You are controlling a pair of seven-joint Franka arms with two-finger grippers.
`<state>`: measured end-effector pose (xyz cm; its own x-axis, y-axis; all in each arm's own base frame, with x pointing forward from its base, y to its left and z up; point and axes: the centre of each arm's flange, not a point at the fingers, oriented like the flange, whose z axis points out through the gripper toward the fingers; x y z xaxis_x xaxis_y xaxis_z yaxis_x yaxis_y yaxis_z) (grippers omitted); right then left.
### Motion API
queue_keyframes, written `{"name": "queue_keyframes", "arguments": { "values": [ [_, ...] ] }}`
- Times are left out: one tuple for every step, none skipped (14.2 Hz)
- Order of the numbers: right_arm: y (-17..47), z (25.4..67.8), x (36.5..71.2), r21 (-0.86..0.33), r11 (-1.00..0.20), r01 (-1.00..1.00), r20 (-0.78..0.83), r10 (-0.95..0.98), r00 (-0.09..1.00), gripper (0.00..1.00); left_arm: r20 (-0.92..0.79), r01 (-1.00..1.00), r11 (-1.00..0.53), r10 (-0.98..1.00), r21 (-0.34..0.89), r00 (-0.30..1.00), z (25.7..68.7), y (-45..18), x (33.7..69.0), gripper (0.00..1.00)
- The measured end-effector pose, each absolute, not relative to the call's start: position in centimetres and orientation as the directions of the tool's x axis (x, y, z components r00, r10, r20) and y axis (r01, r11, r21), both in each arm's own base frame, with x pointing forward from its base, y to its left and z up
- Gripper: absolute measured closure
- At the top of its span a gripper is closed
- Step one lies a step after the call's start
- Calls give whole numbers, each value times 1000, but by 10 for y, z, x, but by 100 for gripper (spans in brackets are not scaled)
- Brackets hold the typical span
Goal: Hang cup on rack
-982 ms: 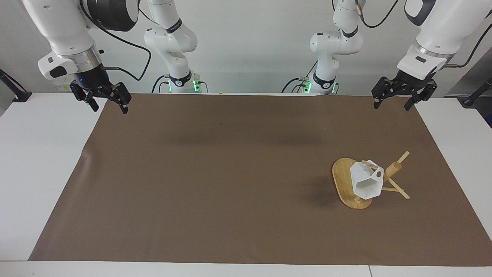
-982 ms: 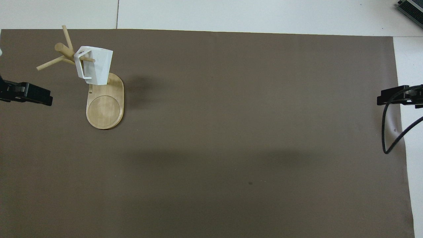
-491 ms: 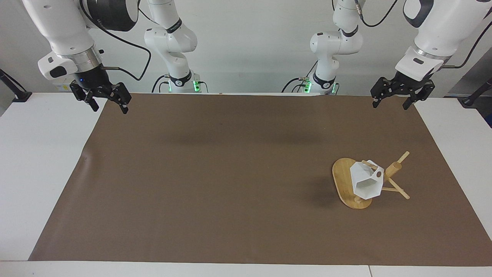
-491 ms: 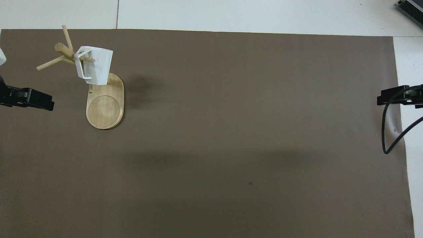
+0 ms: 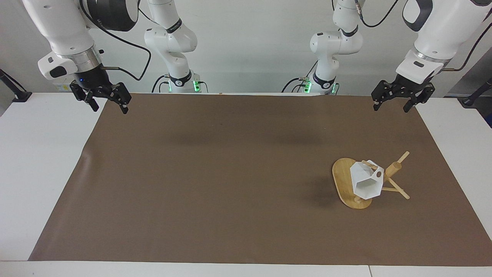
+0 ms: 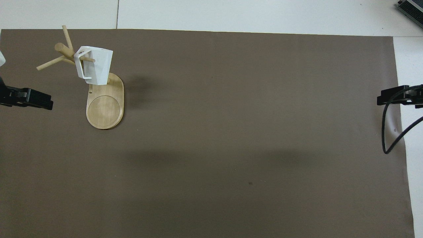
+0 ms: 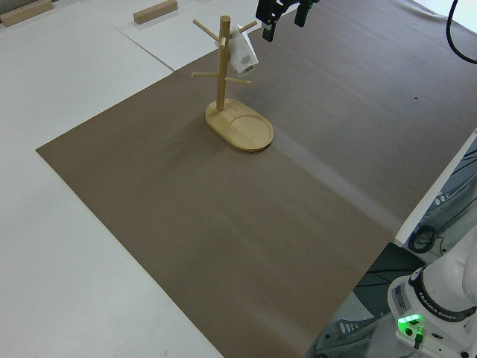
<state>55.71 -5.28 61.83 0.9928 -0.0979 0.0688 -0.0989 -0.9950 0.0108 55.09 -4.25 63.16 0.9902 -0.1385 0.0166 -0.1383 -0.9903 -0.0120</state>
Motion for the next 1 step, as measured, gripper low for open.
{"name": "queue_keyframes", "arguments": {
  "values": [
    [-53,618,557,11,-995,-99,69,-98,993,0,18,-138,-990,-138,-12,990,632,-42,550,0]
  ]
}}
